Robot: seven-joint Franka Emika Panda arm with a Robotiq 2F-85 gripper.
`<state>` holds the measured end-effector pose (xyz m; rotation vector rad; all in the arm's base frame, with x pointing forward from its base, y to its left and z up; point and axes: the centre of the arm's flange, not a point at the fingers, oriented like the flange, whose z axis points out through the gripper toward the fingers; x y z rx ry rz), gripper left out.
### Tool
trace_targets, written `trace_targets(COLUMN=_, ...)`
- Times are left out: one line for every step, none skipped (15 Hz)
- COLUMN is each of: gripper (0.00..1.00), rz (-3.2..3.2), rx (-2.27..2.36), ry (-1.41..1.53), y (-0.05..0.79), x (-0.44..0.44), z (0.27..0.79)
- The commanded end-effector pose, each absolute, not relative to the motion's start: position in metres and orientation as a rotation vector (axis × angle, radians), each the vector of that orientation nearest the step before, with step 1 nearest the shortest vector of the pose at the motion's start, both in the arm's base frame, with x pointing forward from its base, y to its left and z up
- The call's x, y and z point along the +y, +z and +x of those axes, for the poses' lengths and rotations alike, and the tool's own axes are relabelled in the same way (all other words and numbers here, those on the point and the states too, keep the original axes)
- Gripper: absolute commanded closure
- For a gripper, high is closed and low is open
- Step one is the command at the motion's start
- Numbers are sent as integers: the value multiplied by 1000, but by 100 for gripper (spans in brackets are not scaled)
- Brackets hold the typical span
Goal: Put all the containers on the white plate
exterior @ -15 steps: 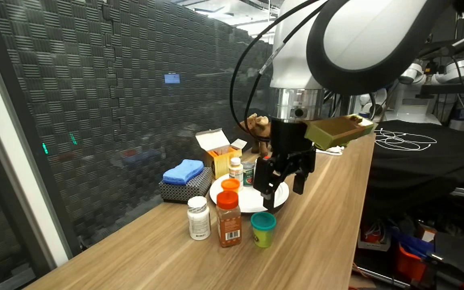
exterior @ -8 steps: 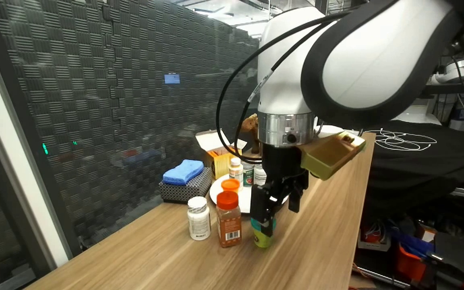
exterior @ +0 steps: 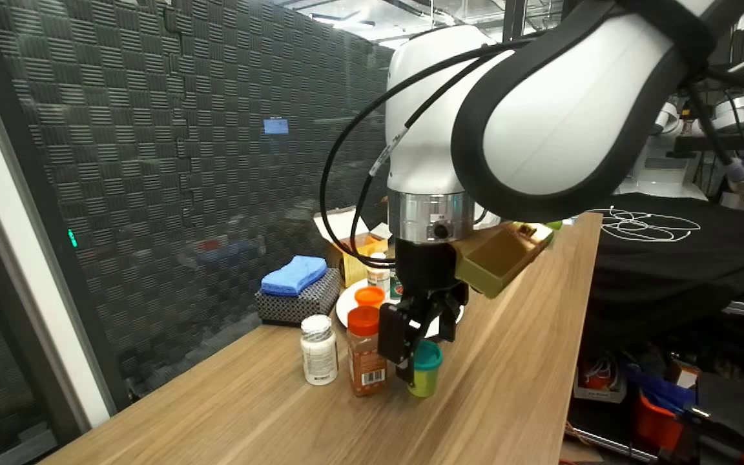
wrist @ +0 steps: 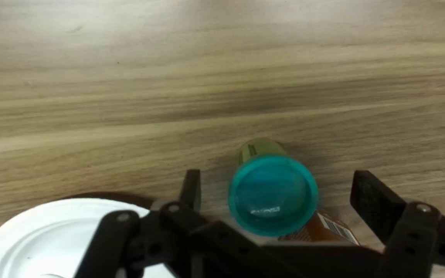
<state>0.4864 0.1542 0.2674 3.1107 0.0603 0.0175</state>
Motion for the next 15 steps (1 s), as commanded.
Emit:
trace_targets(gripper=25, rz=3107, rx=100, ry=53, y=271, x=159, z=503)
trace_targets(gripper=34, rz=3105, rx=98, ry=48, y=271, x=159, z=505)
trace_targets(gripper=42, rz=3103, rx=92, ry=42, y=270, x=159, z=506)
trace_targets(gripper=49, rz=3099, rx=89, ry=41, y=270, x=158, z=506)
trace_targets(gripper=58, rz=3097, rx=87, ry=43, y=270, x=157, z=507)
trace_targets(gripper=65, rz=3095, rx=85, ry=53, y=271, x=157, z=506)
trace_targets(gripper=71, rz=3095, rx=83, ry=64, y=273, x=156, z=506)
trace_targets(gripper=71, rz=3099, rx=78, ry=66, y=276, x=155, z=504)
trace_targets(gripper=72, rz=3101, rx=74, ry=72, y=280, x=154, z=503)
trace_targets(gripper=72, rz=3107, rx=68, ry=77, y=288, x=151, z=500)
trace_targets(gripper=72, rz=3105, rx=59, ry=68, y=294, x=148, z=498)
trace_targets(gripper=72, rz=3099, rx=45, ry=70, y=301, x=144, z=497)
trace_targets(gripper=72, rz=3087, rx=21, ry=95, y=310, x=138, z=498)
trace_targets(gripper=72, rz=3078, rx=-3, ry=116, y=316, x=131, z=503)
trace_targets(gripper=72, rz=3071, rx=-18, ry=129, y=321, x=124, z=508)
